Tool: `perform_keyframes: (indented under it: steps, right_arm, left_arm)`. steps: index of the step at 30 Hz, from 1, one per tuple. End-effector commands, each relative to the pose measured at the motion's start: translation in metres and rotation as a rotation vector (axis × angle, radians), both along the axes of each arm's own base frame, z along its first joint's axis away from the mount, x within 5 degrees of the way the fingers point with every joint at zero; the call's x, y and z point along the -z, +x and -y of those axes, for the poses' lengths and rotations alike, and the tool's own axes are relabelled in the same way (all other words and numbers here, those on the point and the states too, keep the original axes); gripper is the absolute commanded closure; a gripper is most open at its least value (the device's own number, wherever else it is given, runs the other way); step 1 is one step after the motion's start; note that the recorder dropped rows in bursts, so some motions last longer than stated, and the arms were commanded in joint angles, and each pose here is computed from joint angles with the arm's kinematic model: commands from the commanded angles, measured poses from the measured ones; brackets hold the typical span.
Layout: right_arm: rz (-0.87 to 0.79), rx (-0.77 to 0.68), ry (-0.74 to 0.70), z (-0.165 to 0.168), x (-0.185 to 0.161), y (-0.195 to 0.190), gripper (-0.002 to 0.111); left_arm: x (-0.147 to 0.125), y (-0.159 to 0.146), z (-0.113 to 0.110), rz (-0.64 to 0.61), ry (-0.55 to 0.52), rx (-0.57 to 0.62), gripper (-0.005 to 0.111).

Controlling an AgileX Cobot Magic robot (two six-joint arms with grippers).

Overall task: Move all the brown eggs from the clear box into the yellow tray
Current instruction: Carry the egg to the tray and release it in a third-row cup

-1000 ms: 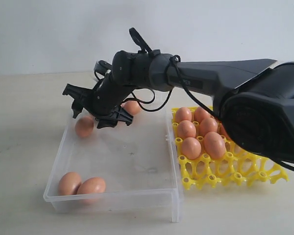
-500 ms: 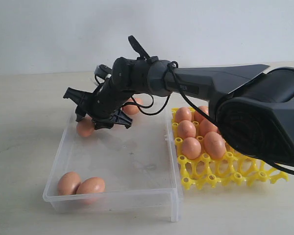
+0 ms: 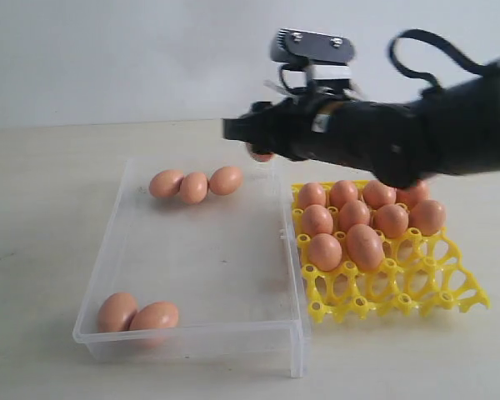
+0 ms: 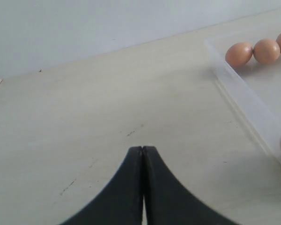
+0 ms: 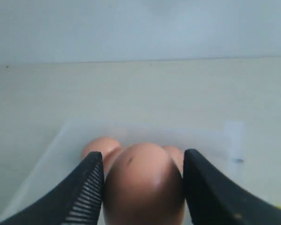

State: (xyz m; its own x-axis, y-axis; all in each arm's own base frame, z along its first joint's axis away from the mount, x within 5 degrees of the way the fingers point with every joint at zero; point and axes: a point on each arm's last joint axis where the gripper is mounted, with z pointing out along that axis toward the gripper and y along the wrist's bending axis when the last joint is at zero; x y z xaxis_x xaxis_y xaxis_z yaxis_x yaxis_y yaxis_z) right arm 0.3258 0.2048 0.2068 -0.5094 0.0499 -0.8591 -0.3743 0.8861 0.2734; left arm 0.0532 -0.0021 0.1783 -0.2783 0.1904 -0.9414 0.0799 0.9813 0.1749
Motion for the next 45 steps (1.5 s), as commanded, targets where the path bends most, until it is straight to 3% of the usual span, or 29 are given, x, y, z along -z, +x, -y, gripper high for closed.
perform_keyframes:
  steps: [1, 4, 11, 23, 27, 33, 36, 40, 42, 45]
  right_arm:
    - [0.061, 0.082, -0.06, 0.064, 0.006, -0.046, 0.108]
    - [0.019, 0.122, -0.108, 0.092, 0.023, -0.069, 0.108]
    - [-0.043, 0.211, -0.138, 0.122, 0.048, -0.083, 0.108]
    - [-0.093, 0.25, -0.169, 0.134, 0.067, -0.077, 0.108]
    - [-0.093, 0.254, -0.15, 0.133, 0.073, -0.075, 0.094]
    - [-0.105, 0.257, -0.147, 0.133, 0.077, -0.075, 0.056]
    - [-0.09, 0.254, -0.144, 0.132, 0.074, -0.073, 0.048]
    - [-0.072, 0.22, -0.153, 0.129, 0.056, -0.07, 0.051]
    - [-0.102, 0.159, -0.2, 0.124, 0.039, -0.065, 0.065]
    - [-0.144, 0.079, -0.273, 0.109, 0.008, -0.051, 0.097]
  left_arm:
    - [-0.002, 0.0, 0.0, 0.017, 0.0, 0.001, 0.107]
    - [-0.002, 0.0, 0.0, 0.017, 0.0, 0.001, 0.107]
    - [-0.002, 0.0, 0.0, 0.017, 0.0, 0.001, 0.107]
    - [-0.002, 0.0, 0.0, 0.017, 0.0, 0.001, 0.107]
    - [-0.002, 0.0, 0.0, 0.017, 0.0, 0.001, 0.107]
    - [-0.002, 0.0, 0.0, 0.017, 0.0, 0.001, 0.107]
    - [-0.002, 0.0, 0.0, 0.017, 0.0, 0.001, 0.107]
    - [-0.002, 0.0, 0.0, 0.017, 0.0, 0.001, 0.107]
    - [-0.002, 0.0, 0.0, 0.017, 0.0, 0.001, 0.107]
    - [-0.002, 0.0, 0.0, 0.017, 0.0, 0.001, 0.107]
